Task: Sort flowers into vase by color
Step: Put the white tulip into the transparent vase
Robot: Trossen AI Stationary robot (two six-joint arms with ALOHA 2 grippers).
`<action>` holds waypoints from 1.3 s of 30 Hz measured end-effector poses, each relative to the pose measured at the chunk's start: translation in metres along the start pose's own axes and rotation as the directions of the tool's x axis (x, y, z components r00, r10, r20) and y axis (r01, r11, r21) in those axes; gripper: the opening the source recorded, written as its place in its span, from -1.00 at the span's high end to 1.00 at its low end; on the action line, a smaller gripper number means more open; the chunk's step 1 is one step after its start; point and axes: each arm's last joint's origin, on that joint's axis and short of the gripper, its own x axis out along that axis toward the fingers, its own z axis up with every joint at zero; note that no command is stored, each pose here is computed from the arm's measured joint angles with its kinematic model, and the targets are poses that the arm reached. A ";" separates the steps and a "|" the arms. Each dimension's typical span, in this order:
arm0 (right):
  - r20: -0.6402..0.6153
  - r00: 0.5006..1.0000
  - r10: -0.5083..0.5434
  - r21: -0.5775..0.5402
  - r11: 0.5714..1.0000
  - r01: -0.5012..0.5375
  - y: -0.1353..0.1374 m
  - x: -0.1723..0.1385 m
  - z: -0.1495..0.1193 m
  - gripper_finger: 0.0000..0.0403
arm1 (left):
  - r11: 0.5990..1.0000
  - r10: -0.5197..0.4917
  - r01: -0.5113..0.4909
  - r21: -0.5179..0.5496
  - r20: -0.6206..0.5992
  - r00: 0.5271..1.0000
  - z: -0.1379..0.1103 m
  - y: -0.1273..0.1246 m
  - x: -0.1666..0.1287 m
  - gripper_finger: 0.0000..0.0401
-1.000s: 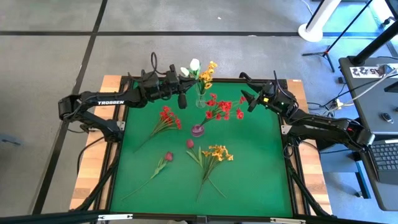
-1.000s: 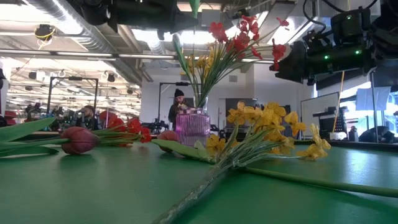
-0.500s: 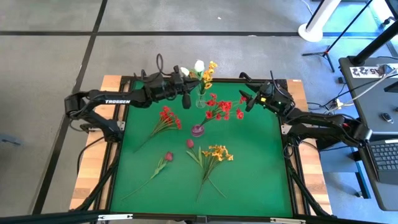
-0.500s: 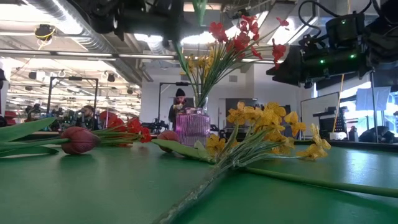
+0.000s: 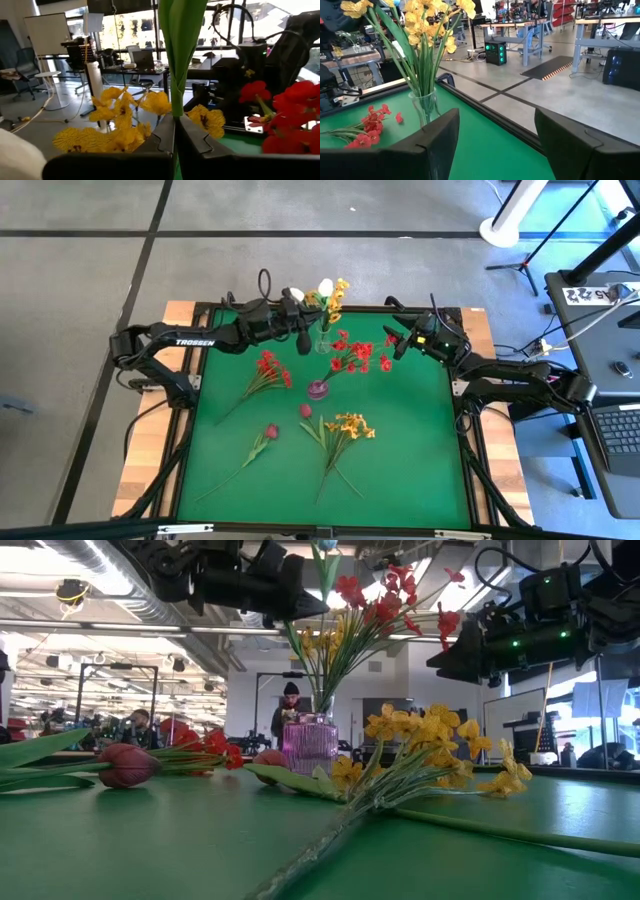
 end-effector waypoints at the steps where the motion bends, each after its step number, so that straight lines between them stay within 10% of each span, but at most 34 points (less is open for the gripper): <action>1: 0.000 1.000 0.000 -0.002 1.000 0.000 0.000 0.000 0.000 -0.27 | 1.000 0.011 -0.011 0.004 -0.005 1.000 0.000 0.000 0.000 1.00; 39: -0.032 0.999 -0.003 -0.023 1.000 0.002 0.000 0.000 -0.003 -0.27 | 0.993 0.113 -0.118 -0.025 -0.141 0.984 -0.035 -0.009 0.013 0.91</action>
